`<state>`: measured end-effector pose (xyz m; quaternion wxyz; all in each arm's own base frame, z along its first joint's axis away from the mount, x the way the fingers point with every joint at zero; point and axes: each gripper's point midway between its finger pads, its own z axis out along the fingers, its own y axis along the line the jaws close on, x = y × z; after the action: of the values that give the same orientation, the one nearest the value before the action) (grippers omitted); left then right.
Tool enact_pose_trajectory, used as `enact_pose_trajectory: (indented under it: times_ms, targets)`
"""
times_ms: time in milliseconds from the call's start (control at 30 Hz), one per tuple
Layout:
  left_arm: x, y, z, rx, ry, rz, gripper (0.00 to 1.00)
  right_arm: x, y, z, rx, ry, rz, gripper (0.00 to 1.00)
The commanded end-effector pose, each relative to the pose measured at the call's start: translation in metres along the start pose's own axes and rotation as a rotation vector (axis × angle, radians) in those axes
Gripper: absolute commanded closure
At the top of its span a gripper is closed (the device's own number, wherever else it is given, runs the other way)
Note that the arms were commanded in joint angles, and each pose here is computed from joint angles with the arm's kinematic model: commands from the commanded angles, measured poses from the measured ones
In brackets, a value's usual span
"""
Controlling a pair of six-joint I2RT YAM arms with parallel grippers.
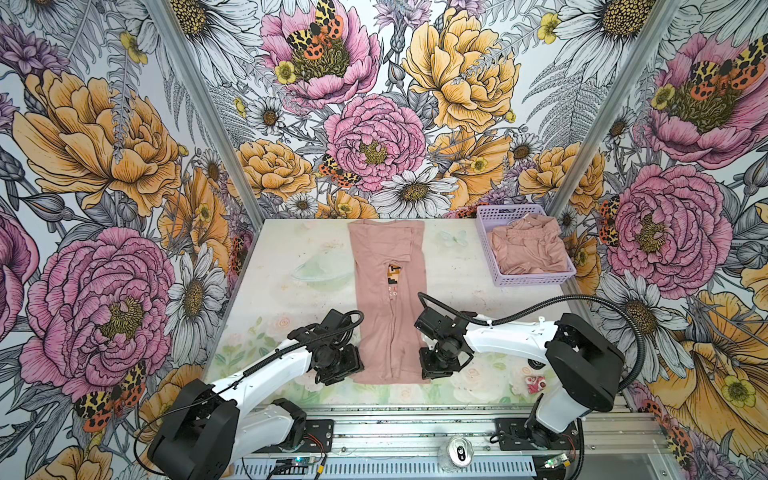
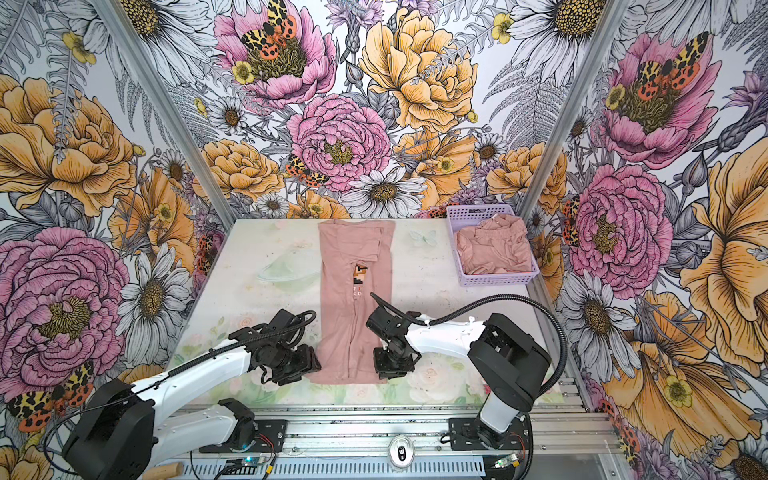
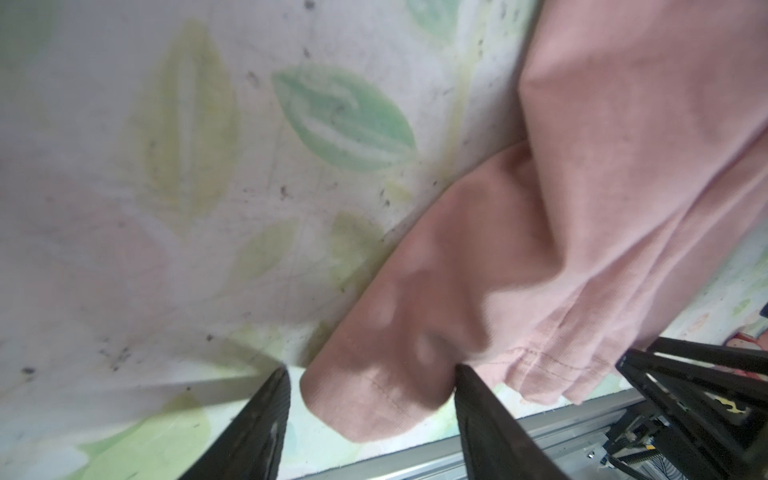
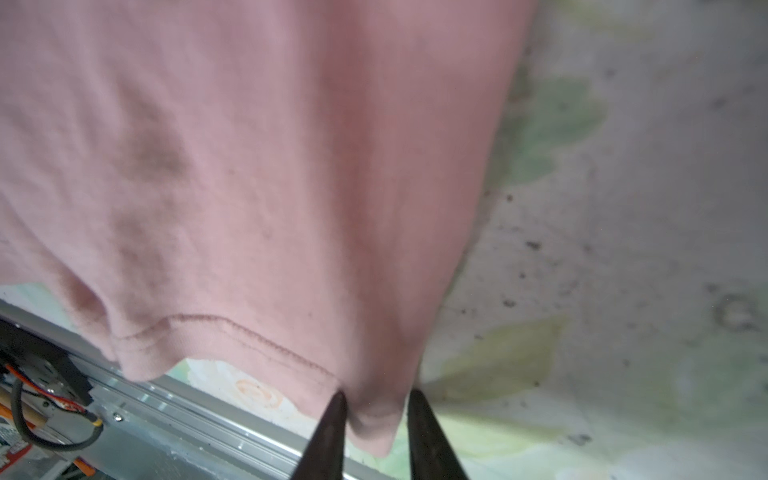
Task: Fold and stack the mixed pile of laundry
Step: 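Pinch the hem corners nearest the robot with both grippers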
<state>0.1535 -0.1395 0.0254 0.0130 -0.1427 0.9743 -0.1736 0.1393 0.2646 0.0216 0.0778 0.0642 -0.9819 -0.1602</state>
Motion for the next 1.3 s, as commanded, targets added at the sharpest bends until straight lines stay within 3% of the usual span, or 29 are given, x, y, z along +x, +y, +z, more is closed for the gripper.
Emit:
enact_pose_trajectory:
  times_ms: [0,67,300,667,800,1000,1267]
  targets:
    - [-0.001,0.002,0.006,-0.016,-0.004,0.004,0.35,-0.005,0.001,0.002,0.008,-0.022,0.008,0.90]
    - [0.001,0.002,0.006,-0.014,0.003,0.003,0.36,-0.001,0.001,0.001,0.002,-0.015,0.011,1.00]
    - [0.004,0.006,-0.001,-0.068,-0.027,0.007,0.39,0.014,-0.004,-0.015,-0.010,-0.010,0.024,1.00]
    - [-0.004,0.006,0.000,-0.103,-0.042,0.051,0.40,0.011,-0.002,-0.011,0.001,0.001,0.003,1.00]
    - [0.004,0.005,0.004,-0.111,-0.007,0.057,0.51,0.010,-0.002,-0.011,0.002,0.000,-0.003,1.00]
    - [0.022,0.002,-0.001,-0.048,0.010,-0.014,0.78,0.009,-0.001,-0.014,-0.006,-0.011,-0.010,1.00]
    - [0.051,-0.005,-0.010,0.066,0.071,-0.133,0.82,0.010,0.000,-0.016,-0.015,-0.011,-0.013,1.00]
